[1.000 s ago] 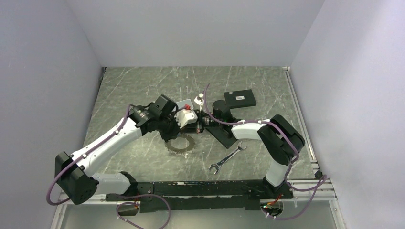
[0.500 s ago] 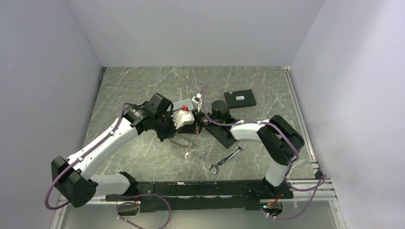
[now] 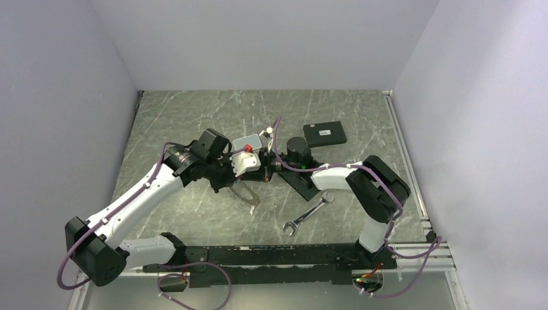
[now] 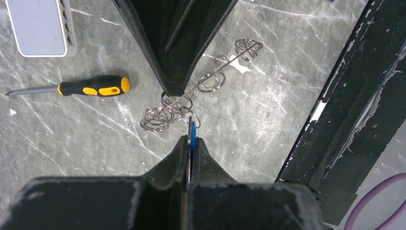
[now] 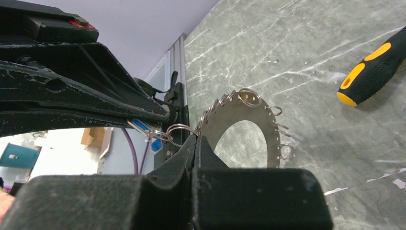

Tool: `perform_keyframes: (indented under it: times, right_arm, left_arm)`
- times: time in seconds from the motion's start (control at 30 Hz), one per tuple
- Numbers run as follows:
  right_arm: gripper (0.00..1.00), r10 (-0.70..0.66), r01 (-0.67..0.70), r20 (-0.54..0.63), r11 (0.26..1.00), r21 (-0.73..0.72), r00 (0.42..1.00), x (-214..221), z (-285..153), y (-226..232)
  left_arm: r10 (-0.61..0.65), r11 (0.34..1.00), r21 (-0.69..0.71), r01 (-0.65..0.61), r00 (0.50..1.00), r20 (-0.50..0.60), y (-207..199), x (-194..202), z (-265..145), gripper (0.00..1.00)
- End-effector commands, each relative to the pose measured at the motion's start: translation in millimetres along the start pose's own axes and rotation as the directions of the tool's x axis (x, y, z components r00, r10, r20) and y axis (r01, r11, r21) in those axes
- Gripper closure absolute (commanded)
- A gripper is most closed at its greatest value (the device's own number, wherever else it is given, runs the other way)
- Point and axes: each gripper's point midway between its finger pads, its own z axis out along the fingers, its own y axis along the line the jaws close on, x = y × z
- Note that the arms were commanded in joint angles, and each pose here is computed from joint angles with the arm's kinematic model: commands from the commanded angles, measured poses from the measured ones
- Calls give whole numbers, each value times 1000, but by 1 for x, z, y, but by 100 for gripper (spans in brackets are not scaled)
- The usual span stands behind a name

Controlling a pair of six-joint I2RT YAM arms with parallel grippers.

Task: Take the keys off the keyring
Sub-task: Remove the key from the keyring.

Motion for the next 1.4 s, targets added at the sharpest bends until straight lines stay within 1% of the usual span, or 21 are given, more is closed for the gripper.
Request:
perform_keyframes:
  times: [0.0,0.13,0.33,0.53,0.6,0.7,0.77,0.9,1.03,1.23,1.37]
  right_arm:
    - [100,-19,19,23,1000,2,1000,-1,-1,-4]
    - [100,-25,24,18,998,53,1000,-3,-1,-11]
    - [100,38,-37,-6,995,89,999,-1,1,-16]
    - [100,74,-69,-33,990,124,997,0,4,-20]
    - [100,86,-79,-42,986,146,995,1,4,-22]
    - [100,105,-96,-52,985,143,993,-1,5,-18]
    - [100,116,-106,-58,982,153,991,-1,5,-17]
    - [100,115,-105,-60,982,157,992,-4,4,-14]
    - [100,90,-79,-71,986,146,993,-2,6,-8]
    - [100,27,-15,-90,991,132,996,3,9,-5]
    - [100,-6,14,-97,996,84,995,4,10,5]
  left_arm:
    - [30,999,-46,-28,998,51,5,-6,-8,100]
    - [26,999,-44,-23,998,51,4,-5,-7,100]
    - [22,1000,0,-22,999,37,-3,1,1,100]
    - [120,992,-25,-120,993,-5,3,-4,4,100]
    - [141,990,-15,-141,990,-13,0,-11,5,100]
    - [192,981,-9,-193,981,-42,-7,-16,9,100]
    - [228,972,-41,-231,971,-67,-3,-20,10,100]
    - [322,939,-83,-334,937,-134,7,-20,9,100]
    - [434,881,-98,-463,872,-227,15,-19,5,100]
    - [492,840,-113,-530,834,-251,27,-37,-14,100]
    - [527,815,-112,-568,808,-264,31,-34,-17,100]
